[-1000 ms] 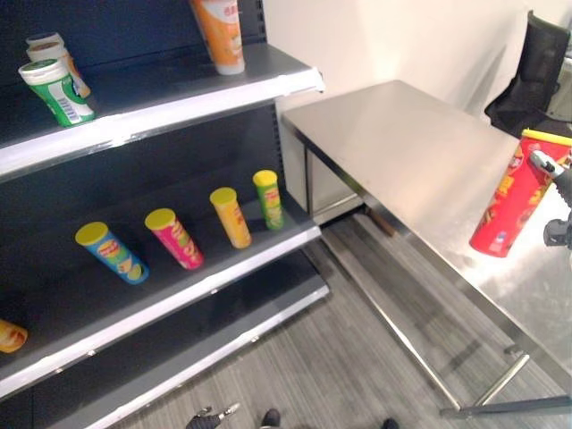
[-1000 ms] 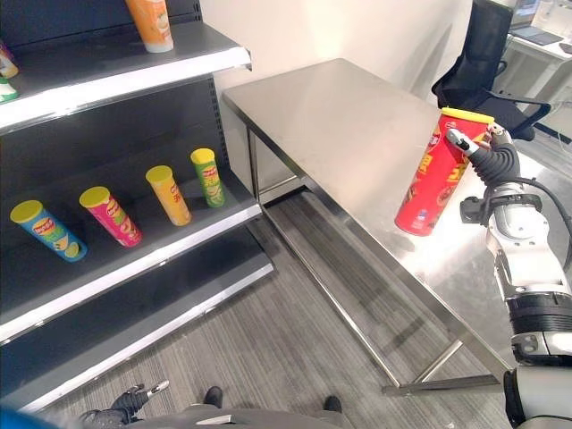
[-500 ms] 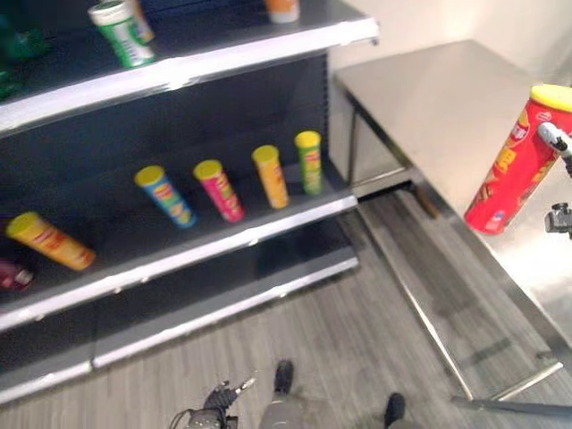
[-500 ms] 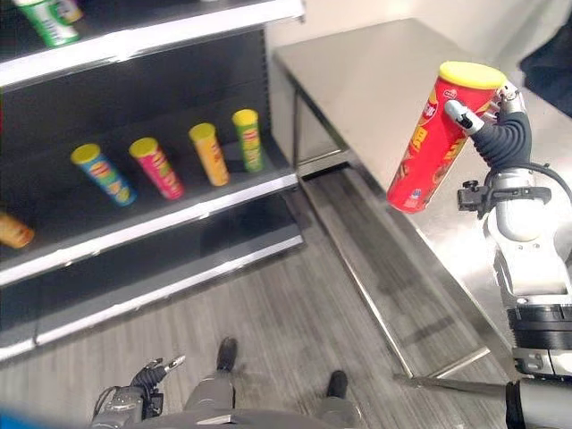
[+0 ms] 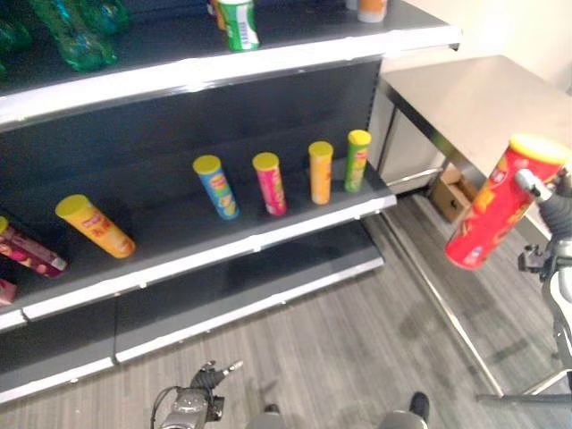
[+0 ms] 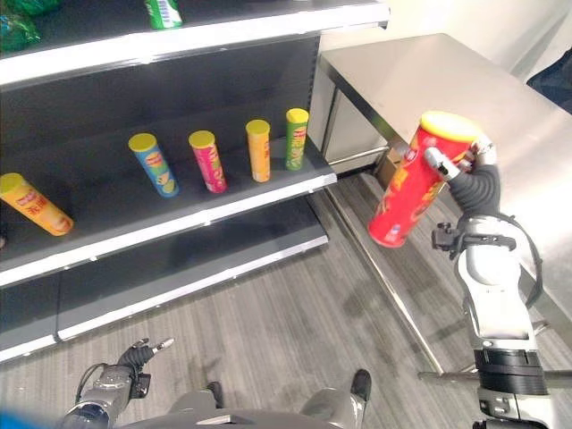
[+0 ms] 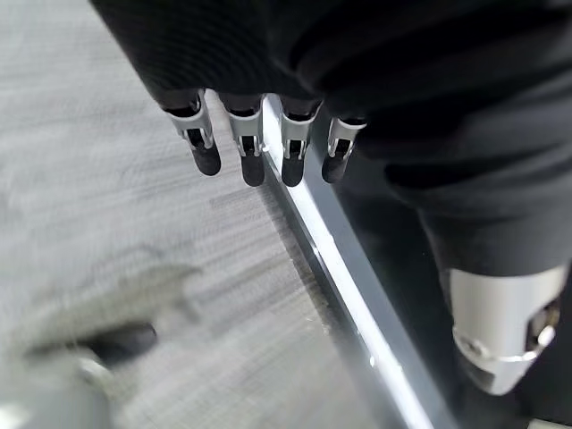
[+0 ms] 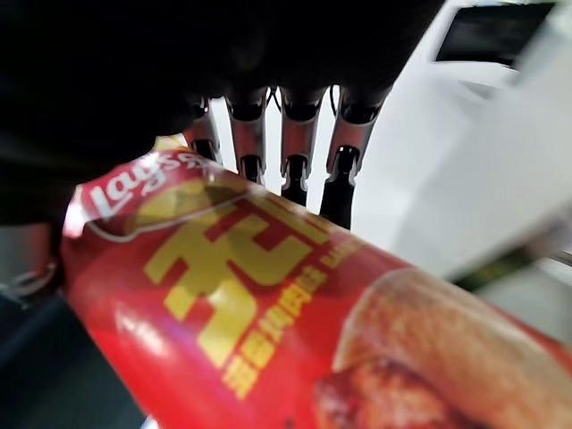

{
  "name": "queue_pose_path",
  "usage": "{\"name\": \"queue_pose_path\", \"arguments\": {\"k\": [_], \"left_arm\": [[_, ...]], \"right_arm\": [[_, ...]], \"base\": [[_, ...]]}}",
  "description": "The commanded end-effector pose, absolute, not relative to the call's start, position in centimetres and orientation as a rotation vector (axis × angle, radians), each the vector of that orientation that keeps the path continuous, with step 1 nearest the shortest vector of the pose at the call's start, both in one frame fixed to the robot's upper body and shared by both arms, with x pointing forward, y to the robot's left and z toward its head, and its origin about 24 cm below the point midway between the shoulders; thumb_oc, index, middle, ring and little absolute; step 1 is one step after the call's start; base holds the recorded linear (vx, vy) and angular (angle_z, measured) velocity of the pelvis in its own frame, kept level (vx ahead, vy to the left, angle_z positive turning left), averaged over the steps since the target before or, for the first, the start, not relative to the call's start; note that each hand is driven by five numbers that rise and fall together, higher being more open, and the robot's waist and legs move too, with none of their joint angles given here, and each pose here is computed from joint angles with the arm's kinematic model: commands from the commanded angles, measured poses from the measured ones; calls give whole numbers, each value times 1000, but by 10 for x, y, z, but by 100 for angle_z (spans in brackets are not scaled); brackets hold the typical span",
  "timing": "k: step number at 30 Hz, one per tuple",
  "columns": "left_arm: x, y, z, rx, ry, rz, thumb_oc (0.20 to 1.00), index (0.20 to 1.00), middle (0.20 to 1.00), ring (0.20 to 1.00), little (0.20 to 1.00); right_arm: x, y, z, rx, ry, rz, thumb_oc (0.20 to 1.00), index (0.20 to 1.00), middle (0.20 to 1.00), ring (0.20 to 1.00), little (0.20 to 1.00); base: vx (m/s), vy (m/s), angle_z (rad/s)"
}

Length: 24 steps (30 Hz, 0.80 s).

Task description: Put the goods on the table back onto the shelves and tidy them up.

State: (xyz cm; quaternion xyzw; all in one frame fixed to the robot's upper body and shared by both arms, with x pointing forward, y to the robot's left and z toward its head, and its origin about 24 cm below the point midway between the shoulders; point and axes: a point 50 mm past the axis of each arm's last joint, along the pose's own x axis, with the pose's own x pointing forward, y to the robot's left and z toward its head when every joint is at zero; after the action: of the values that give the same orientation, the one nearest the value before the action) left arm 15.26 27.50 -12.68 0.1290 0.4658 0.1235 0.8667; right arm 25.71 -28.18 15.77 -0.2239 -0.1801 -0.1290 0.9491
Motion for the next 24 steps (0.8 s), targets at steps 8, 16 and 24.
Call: {"name": "queue_pose_path", "arguments": {"k": [8, 16, 24], "left_arm": [[138, 265, -135, 300, 1017, 193, 1000, 1000, 1000, 1000, 1000], [129, 258, -139, 197, 1013, 264, 1000, 1000, 1000, 1000, 1000], [111, 269, -143, 249, 1080, 274, 1000, 1000, 1000, 1000, 1000]], "right_arm": [[257, -253, 230, -565, -692, -94, 200, 200, 200, 200, 200], [264, -231, 223, -581, -654, 51, 200, 200, 200, 200, 200], [267, -227, 191, -568, -534, 61, 200, 200, 200, 200, 200]], "base": [[-39, 160, 56], [3, 20, 70], [277, 294, 21]]}}
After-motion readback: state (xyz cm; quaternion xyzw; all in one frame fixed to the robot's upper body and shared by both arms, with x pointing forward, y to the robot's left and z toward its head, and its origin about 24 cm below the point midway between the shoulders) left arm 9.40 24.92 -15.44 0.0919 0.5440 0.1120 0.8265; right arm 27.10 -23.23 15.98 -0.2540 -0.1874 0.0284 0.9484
